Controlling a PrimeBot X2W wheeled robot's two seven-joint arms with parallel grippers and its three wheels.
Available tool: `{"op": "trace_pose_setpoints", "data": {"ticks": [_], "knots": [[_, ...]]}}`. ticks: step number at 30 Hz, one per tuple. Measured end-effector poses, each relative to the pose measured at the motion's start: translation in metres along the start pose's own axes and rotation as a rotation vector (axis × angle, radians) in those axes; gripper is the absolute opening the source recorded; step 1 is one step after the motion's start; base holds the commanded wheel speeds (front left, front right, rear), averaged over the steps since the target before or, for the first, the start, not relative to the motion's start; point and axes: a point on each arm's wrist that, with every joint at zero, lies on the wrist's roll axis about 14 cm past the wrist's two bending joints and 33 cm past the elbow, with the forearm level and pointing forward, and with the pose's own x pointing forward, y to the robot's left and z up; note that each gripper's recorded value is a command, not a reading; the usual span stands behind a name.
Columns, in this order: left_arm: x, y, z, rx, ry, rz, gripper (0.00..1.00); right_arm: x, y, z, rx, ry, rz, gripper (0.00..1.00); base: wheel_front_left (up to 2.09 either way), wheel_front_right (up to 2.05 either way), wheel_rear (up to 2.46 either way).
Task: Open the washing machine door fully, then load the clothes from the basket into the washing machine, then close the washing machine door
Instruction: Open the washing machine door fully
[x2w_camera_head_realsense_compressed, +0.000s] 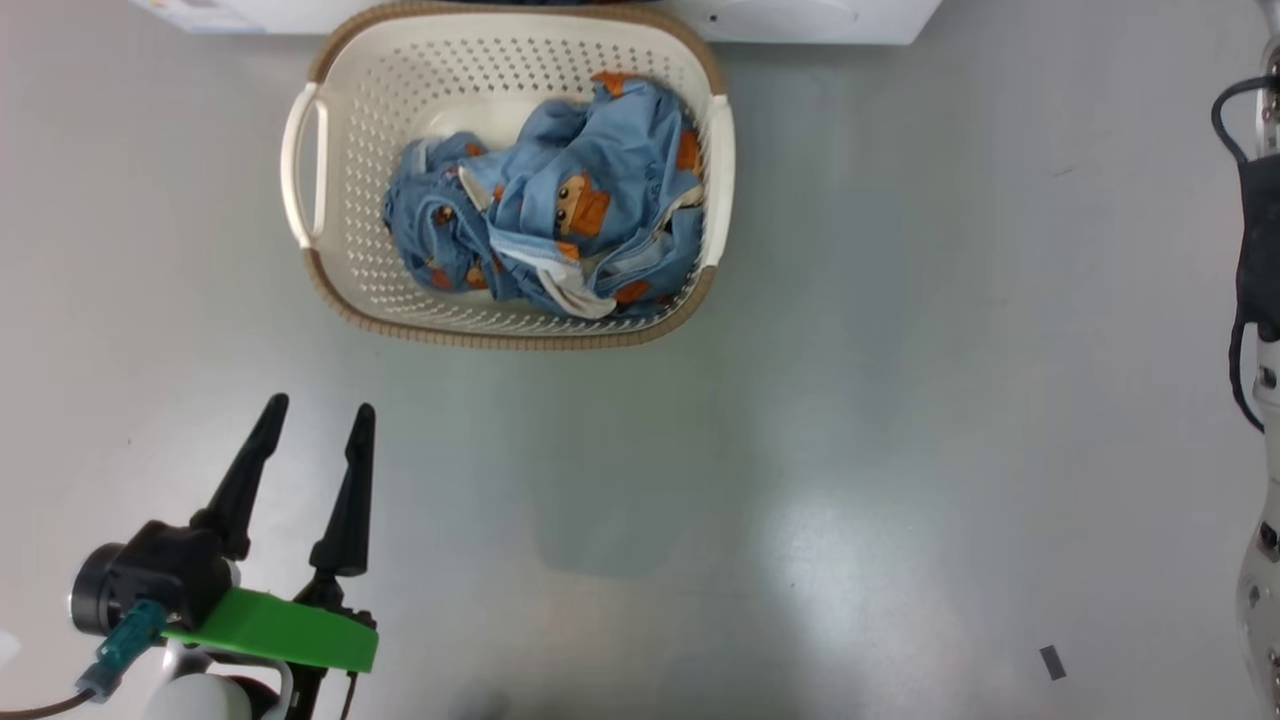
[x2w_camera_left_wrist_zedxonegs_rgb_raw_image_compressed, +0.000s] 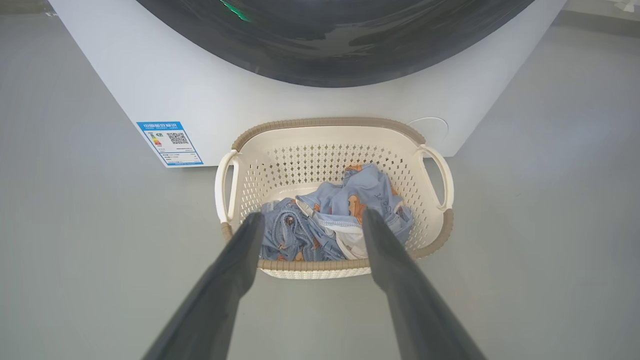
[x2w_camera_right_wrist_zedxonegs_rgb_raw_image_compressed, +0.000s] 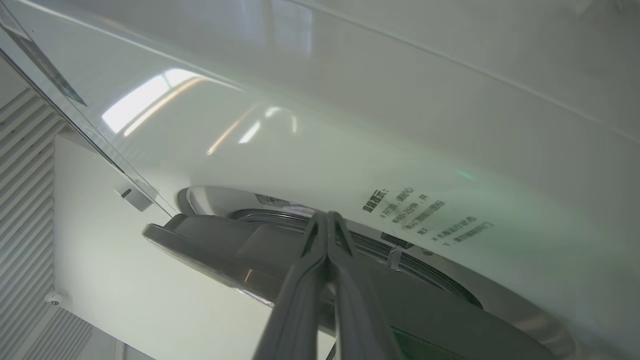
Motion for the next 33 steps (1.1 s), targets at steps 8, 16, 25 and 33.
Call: {"op": "trace_pose_setpoints", "data": {"ticks": [8,16,25,33], "knots": [[-0.004,0.005,-0.015,-0.014,0.046,0.026,1.00,0.017,-0.009,-0.015,-0.004,0.053,0.028,0.00,0.00,0.00,0.00],[-0.003,0.003,-0.026,-0.013,0.080,0.023,1.00,0.031,-0.017,-0.026,-0.003,0.094,0.054,0.00,0.00,0.00,0.00],[-0.005,0.002,-0.029,-0.030,0.087,0.034,1.00,0.035,-0.013,-0.034,-0.017,0.137,0.060,0.00,0.00,0.00,0.00],[-0.002,-0.003,-0.028,-0.037,0.083,0.019,1.00,0.031,-0.009,-0.042,-0.016,0.217,0.056,0.00,0.00,0.00,0.00]]}}
